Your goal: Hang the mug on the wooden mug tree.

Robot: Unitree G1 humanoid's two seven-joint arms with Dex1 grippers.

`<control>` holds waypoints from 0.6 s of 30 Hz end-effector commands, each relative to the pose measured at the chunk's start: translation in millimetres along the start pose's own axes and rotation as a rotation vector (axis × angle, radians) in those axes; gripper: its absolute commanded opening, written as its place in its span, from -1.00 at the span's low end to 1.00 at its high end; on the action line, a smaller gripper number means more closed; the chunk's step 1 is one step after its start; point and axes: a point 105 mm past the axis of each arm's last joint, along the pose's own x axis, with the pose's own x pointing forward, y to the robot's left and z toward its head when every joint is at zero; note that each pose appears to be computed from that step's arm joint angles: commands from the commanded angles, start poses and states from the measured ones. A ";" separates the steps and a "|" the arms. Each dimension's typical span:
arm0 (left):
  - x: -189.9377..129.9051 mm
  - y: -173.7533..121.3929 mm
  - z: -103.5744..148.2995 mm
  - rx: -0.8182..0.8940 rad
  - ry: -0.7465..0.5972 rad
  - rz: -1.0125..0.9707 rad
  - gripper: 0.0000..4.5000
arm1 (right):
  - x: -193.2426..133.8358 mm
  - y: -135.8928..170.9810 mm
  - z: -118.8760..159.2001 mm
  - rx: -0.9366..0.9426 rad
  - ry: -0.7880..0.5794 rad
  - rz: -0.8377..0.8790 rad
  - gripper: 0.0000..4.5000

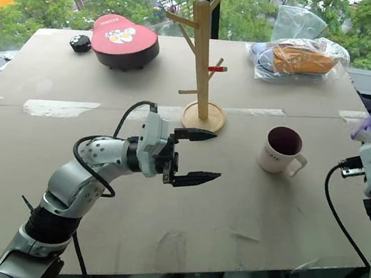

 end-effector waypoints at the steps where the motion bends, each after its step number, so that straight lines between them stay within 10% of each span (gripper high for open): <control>1: 12.3 3.7 11.8 0.042 -0.014 0.000 1.00 | -4.3 -15.4 -16.3 -0.029 0.059 -0.013 -0.60; 9: 17.9 5.1 17.2 0.055 -0.023 -0.002 1.00 | -8.3 -14.2 -7.5 0.058 -0.004 -0.028 0.97; 18: 17.6 1.4 11.0 0.042 0.008 -0.022 1.00 | -48.9 93.7 27.7 0.376 -0.027 0.469 0.97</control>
